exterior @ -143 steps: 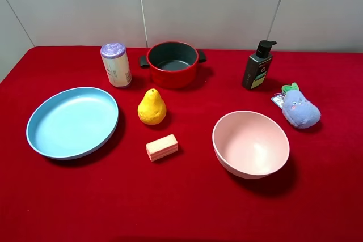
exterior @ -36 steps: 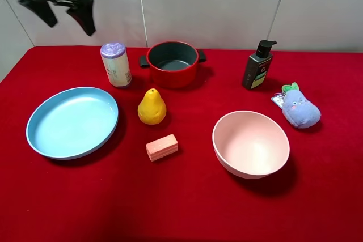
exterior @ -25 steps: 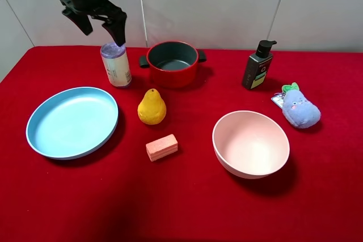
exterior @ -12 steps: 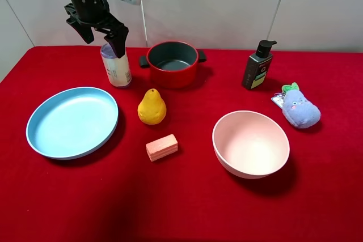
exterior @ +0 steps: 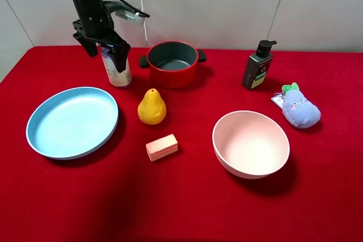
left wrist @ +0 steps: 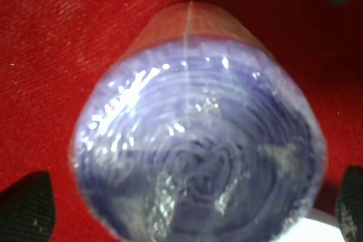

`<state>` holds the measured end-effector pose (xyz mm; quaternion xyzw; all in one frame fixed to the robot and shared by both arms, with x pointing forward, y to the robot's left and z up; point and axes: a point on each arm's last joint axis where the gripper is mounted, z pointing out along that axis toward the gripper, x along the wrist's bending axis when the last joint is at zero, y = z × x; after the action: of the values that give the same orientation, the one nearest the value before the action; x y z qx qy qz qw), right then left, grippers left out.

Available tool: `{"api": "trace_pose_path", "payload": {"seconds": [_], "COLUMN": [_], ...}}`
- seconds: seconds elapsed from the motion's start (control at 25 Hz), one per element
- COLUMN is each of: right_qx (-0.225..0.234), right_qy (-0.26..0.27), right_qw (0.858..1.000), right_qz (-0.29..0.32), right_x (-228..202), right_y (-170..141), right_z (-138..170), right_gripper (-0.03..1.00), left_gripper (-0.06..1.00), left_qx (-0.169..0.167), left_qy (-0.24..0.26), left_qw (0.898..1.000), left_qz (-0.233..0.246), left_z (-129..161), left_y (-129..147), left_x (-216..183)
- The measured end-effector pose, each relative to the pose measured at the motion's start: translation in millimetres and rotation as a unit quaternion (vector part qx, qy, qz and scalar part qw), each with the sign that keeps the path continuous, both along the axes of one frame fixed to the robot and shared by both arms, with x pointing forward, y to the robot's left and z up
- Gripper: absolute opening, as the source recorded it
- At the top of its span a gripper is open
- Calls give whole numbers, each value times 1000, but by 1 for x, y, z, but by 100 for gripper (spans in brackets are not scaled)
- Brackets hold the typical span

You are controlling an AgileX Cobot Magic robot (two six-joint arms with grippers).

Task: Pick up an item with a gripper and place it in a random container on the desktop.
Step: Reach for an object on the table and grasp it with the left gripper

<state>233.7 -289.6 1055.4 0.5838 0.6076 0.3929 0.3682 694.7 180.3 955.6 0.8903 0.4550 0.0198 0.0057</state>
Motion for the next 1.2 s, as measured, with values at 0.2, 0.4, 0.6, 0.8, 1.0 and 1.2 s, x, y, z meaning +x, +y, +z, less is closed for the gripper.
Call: {"api": "trace_pose_path", "payload": {"seconds": [0.2, 0.4, 0.6, 0.8, 1.0, 1.2], "right_qx": [0, 0, 0, 0, 0, 0], "right_qy": [0, 0, 0, 0, 0, 0], "right_qw": [1000, 1000, 1000, 1000, 1000, 1000], "right_qz": [0, 0, 0, 0, 0, 0], "right_x": [0, 0, 0, 0, 0, 0], "right_y": [0, 0, 0, 0, 0, 0], "right_z": [0, 0, 0, 0, 0, 0], "right_gripper": [69, 69, 69, 69, 69, 69], "left_gripper": [99, 99, 99, 99, 93, 72], "left_qx": [4, 4, -3, -7, -10, -21], "left_qy": [16, 16, -16, -34, -35, -33], "left_qw": [1000, 1000, 999, 998, 998, 998], "left_qz": [-10, -23, -41, -45, -44, -41], "left_z": [-16, -28, -30, -30, -30, -30], "left_y": [0, -1, -3, -4, -5, -7], "left_x": [2, 5, 11, 15, 15, 14]}}
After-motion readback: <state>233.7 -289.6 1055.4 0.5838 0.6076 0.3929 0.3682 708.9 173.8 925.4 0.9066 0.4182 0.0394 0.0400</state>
